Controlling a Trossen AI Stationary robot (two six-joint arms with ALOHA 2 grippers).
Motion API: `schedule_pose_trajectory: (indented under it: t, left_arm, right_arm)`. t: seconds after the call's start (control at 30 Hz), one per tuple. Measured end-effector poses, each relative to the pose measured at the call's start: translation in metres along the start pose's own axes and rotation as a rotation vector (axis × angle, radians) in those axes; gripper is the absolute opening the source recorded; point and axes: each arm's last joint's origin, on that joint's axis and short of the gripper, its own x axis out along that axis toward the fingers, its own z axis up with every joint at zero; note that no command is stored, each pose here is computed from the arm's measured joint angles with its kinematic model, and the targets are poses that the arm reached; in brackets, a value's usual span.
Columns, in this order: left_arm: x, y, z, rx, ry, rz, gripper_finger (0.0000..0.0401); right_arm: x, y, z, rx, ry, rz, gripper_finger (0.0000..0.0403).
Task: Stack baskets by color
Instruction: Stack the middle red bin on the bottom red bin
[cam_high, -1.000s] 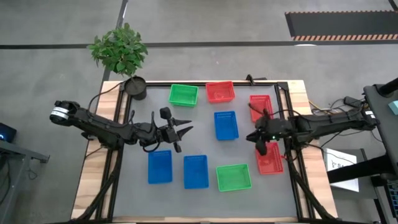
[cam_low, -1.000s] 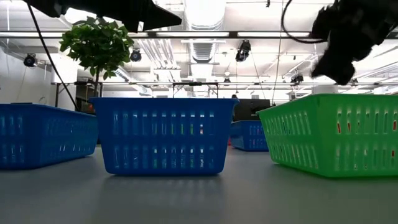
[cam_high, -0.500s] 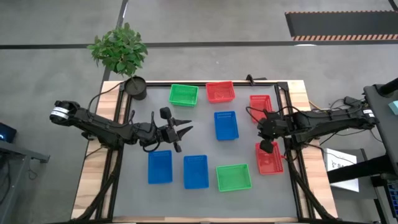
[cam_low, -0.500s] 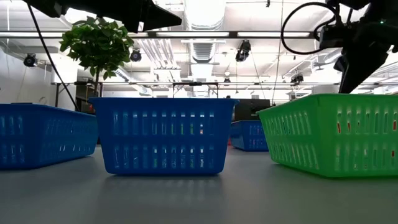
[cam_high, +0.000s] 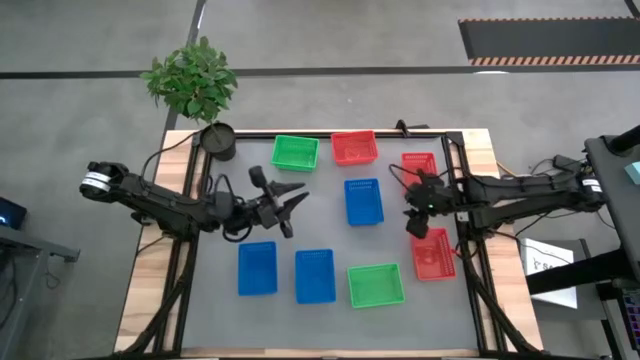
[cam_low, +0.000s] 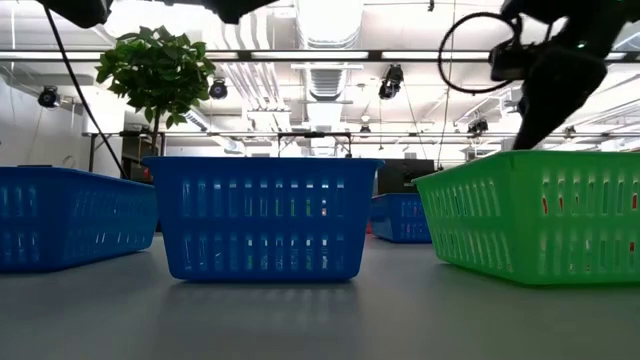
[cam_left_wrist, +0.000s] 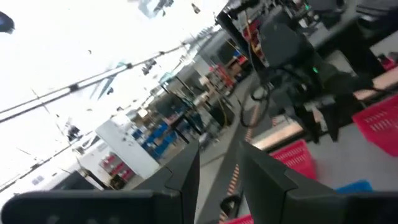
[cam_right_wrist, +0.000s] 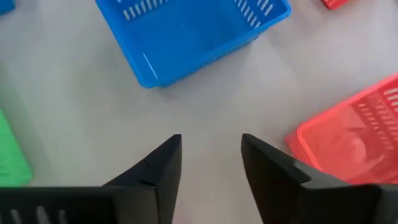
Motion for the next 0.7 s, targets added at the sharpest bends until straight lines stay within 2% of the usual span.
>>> schedule_pose_trajectory:
  t: [0.37,0.7]
  left_arm:
    - [0.001,-0.002,-0.001,-0.004,-0.001,0.001,0.0093]
    - [0.0,-0.005,-0.004,0.002,0.008,-0.007,0.0093]
  right_arm:
    - [0.015,0.004,0.031,-0.112,0.104,-0.01,0.0185]
    - [0.001,-0.015,0.048,-0.215,0.235,-0.002,0.0185]
